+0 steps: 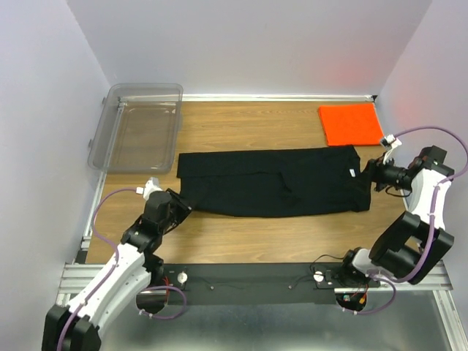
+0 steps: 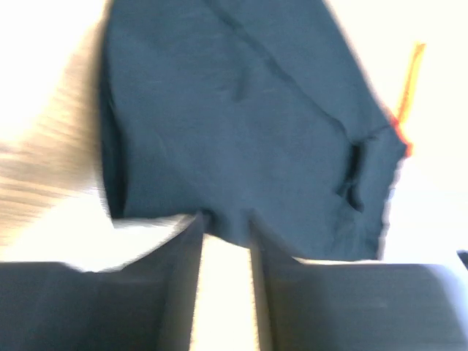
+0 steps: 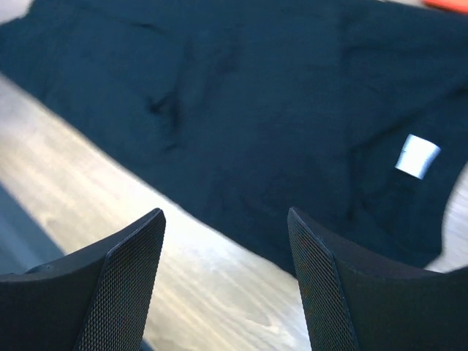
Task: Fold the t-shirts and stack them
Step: Fold the tshirt
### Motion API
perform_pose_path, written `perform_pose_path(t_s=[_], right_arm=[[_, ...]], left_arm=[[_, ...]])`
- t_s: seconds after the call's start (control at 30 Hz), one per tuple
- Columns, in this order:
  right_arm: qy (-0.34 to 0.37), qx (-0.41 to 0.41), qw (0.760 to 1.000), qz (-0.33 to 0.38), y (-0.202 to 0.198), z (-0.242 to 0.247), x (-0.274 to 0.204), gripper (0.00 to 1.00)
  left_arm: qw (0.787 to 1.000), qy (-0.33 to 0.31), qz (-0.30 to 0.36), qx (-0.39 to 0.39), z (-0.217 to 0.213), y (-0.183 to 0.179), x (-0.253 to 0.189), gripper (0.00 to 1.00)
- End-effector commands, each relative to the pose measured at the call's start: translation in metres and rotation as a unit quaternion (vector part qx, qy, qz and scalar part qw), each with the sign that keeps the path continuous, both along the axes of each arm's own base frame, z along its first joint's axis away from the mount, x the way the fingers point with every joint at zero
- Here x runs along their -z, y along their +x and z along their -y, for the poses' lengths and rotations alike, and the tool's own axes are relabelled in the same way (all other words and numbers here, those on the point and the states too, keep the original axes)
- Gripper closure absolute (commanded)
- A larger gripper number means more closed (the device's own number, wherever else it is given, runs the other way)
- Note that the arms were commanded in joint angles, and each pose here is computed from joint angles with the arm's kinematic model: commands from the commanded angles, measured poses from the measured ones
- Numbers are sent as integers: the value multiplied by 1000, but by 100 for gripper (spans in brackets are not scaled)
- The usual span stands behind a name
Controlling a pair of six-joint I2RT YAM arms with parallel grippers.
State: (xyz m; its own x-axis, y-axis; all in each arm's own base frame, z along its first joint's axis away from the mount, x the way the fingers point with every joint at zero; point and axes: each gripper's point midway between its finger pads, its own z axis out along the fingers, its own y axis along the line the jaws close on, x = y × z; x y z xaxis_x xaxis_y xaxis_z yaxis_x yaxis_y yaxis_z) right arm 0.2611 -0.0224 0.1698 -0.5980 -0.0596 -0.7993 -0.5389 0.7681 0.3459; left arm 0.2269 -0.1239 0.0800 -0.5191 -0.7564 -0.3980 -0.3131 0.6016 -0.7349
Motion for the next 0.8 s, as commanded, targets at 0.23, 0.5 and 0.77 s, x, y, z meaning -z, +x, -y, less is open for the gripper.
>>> perform_pose_path(t_s=[0.23,0.5,0.77], right_arm=[[-9,112,989,-99,69,62,66,23],[-48,154,981,-111,123,80,86,23],[-57,183,973,-131,170,96,109,23]], left_arm=[[986,-12,164,21,-4,-2,-93,22],[953,159,223,132,27,74,-116,21],[902,268,258,220,61,137,-148,23]])
